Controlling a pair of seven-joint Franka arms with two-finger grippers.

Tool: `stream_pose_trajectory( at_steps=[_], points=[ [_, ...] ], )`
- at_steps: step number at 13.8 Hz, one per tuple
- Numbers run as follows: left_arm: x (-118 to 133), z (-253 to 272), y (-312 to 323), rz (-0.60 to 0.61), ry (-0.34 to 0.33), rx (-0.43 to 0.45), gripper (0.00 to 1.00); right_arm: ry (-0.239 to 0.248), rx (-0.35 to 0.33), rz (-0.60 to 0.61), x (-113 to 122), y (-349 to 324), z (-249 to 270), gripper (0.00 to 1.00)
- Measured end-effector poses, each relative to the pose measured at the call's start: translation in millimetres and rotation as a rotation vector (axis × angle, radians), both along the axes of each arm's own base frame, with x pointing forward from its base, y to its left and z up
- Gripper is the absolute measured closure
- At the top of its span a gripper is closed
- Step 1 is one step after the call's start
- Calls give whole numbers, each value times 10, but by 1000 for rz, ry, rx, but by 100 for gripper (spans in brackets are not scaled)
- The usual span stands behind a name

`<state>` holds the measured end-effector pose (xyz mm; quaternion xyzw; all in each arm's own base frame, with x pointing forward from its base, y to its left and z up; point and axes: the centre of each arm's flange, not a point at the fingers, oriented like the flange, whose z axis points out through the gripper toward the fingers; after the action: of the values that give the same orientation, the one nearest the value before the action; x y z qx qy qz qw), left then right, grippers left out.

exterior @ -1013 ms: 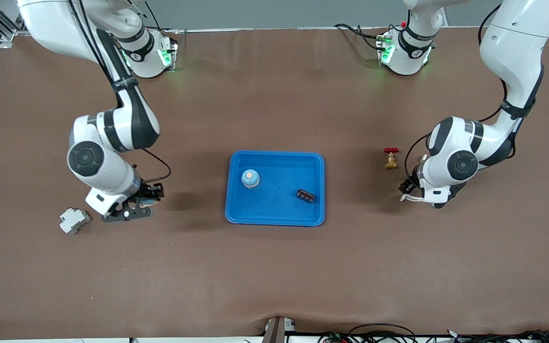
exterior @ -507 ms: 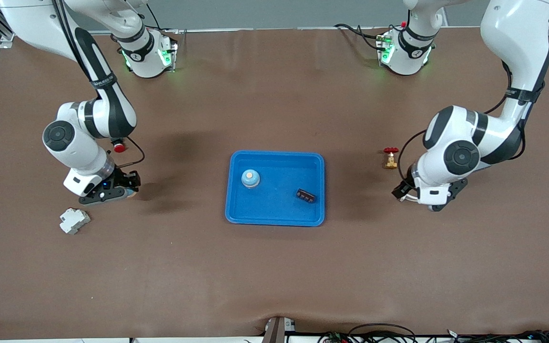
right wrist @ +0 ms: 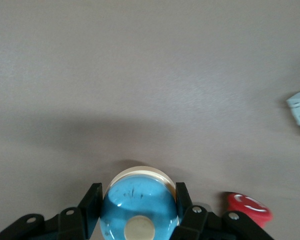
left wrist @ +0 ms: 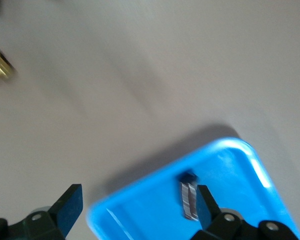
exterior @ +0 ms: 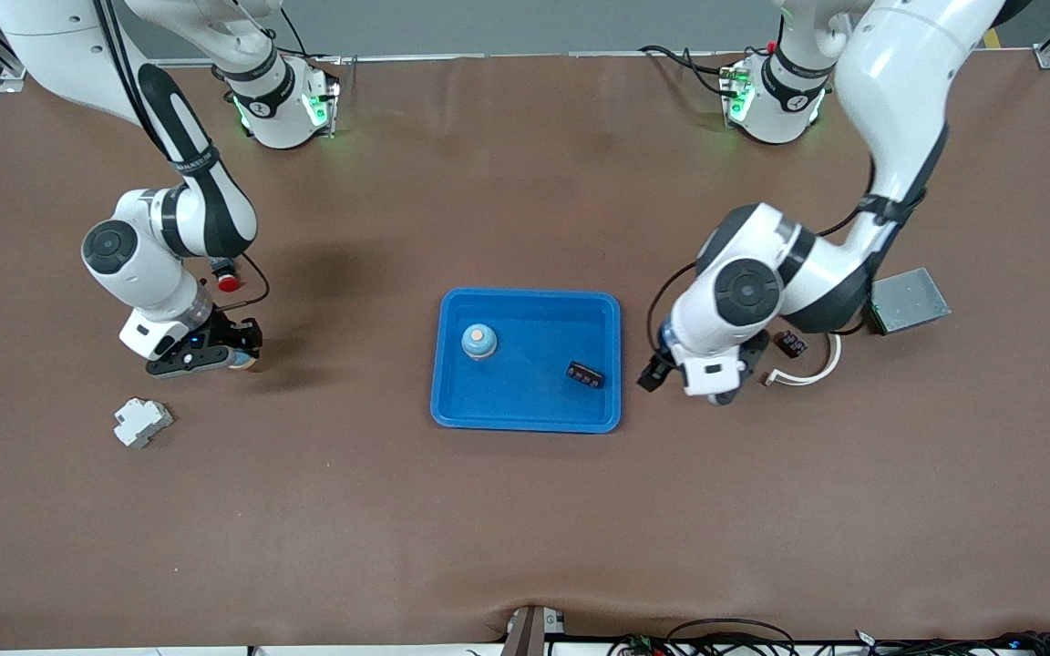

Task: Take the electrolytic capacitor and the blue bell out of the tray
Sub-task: 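Move the left gripper and the right gripper back to the tray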

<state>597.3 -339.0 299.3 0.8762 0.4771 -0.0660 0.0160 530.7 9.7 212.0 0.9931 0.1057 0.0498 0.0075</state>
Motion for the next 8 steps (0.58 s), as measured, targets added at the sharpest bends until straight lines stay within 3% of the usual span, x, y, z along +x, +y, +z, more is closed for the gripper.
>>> stream_pose_trajectory(
  at_steps=[4, 8],
  points=[
    [80, -351, -338, 121, -40, -74, 0, 11, 8, 3, -29, 78, -219, 36],
    [-77, -798, -586, 147, -59, -3, 11, 20, 8, 0, -31, 72, -287, 36]
  ],
)
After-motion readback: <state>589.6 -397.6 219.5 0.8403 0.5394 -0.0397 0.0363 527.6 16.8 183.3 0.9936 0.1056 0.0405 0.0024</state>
